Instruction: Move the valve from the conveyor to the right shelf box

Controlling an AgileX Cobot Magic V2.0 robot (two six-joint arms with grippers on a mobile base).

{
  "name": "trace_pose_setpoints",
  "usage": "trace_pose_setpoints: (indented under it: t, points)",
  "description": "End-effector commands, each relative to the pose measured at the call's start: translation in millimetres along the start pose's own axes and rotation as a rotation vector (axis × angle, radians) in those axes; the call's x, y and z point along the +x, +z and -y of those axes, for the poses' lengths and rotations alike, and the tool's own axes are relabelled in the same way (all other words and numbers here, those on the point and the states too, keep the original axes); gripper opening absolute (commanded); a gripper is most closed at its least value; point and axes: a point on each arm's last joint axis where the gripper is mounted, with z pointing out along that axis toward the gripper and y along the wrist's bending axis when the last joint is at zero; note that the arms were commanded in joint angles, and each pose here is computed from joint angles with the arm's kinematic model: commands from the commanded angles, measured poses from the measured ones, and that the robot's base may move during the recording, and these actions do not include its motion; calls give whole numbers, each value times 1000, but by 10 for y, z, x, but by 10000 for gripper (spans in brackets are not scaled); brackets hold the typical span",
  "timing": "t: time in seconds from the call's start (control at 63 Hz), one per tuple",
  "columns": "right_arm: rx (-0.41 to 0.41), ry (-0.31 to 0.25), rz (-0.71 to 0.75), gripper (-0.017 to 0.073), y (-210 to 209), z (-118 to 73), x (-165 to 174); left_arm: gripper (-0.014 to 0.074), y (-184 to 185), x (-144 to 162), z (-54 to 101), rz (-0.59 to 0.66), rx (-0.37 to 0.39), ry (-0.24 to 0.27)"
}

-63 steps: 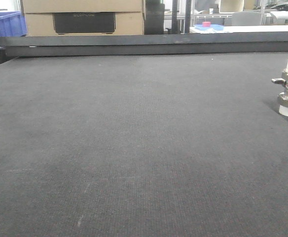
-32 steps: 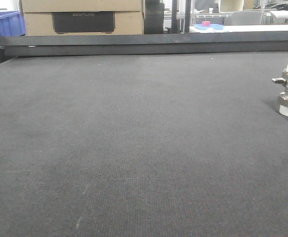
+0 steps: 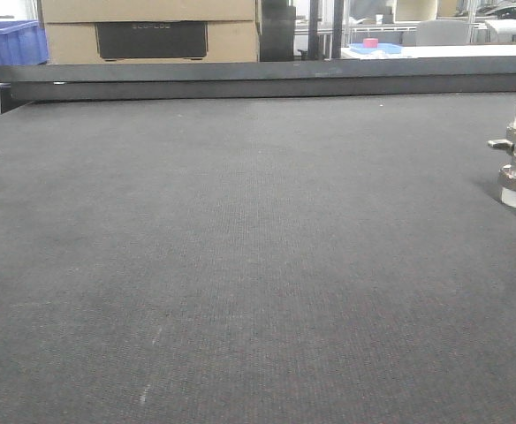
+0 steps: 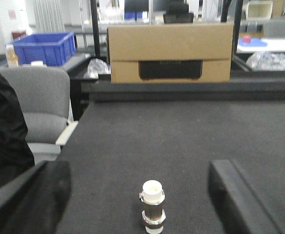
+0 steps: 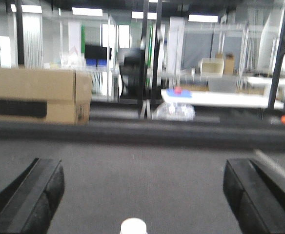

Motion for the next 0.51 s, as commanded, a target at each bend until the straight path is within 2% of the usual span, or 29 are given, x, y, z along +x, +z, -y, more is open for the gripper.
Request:
trace_pose_setpoints:
  t: [0.0,0.079,0.286,0.492]
  points:
    - [3,-9,-18,570,126,5,-26,605,146,-69,20,-72,25,-34]
    - [-3,-9,-99,570,247,1,-47,599,270,-108,53,-163,58,-59]
    - [-30,-7,-404,570,773,-17,-226,599,564,-210,173,-394,143,-32]
    - [-64,-13,-722,570,1445,-32,-349,599,781,-296,250,-477,177,-17]
